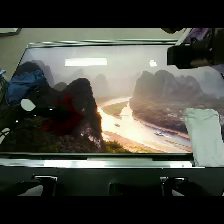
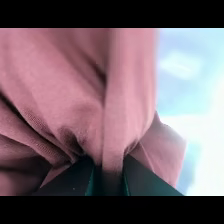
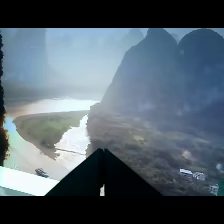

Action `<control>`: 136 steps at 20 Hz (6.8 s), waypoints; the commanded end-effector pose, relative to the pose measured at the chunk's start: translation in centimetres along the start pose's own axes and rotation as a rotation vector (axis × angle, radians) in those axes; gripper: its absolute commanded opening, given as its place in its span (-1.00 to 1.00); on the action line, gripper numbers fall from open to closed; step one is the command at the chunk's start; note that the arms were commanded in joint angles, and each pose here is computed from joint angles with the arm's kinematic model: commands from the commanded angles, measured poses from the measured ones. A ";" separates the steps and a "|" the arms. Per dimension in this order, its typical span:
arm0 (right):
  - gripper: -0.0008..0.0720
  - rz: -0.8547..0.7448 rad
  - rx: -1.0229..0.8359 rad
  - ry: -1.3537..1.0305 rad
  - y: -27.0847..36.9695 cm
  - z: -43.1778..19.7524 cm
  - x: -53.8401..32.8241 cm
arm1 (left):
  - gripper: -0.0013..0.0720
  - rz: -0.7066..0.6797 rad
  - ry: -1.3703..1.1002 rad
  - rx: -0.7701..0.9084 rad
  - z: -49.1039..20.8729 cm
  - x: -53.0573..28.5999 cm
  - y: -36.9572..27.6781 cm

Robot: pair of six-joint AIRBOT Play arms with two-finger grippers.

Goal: Fold the clothes and pants, and hang the long-sleeved shirts on hangers.

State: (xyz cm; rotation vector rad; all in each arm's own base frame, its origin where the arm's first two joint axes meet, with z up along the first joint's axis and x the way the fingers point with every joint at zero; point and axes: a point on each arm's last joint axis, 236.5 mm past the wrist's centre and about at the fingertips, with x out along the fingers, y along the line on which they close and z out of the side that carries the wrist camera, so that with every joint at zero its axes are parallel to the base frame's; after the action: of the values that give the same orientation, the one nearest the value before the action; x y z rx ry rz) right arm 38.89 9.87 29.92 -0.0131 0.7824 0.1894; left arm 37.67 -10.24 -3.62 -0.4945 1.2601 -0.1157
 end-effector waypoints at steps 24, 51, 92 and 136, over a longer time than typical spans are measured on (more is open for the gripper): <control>0.38 0.418 0.655 0.434 -3.2 -13.1 22.4 | 0.92 -0.172 -0.003 -0.087 -1.2 -3.4 -9.8; -0.90 0.480 0.504 0.663 7.1 -22.6 32.5 | 0.88 -0.131 0.058 -0.122 -3.3 -1.2 -7.9; -0.90 -0.023 -0.029 -0.908 -1.9 7.8 -28.8 | -0.92 0.003 -1.097 0.280 6.0 -51.4 -12.2; -0.90 -0.049 0.243 0.384 -5.3 -7.7 25.1 | 0.88 -0.263 0.099 -0.518 -12.6 5.4 -7.0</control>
State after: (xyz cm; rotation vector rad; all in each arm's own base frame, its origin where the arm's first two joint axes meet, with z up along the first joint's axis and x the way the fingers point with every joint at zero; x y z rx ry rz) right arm 52.30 8.17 6.73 0.1704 1.1610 0.0444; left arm 29.09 -19.75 -6.37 -1.0651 1.3291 -0.0694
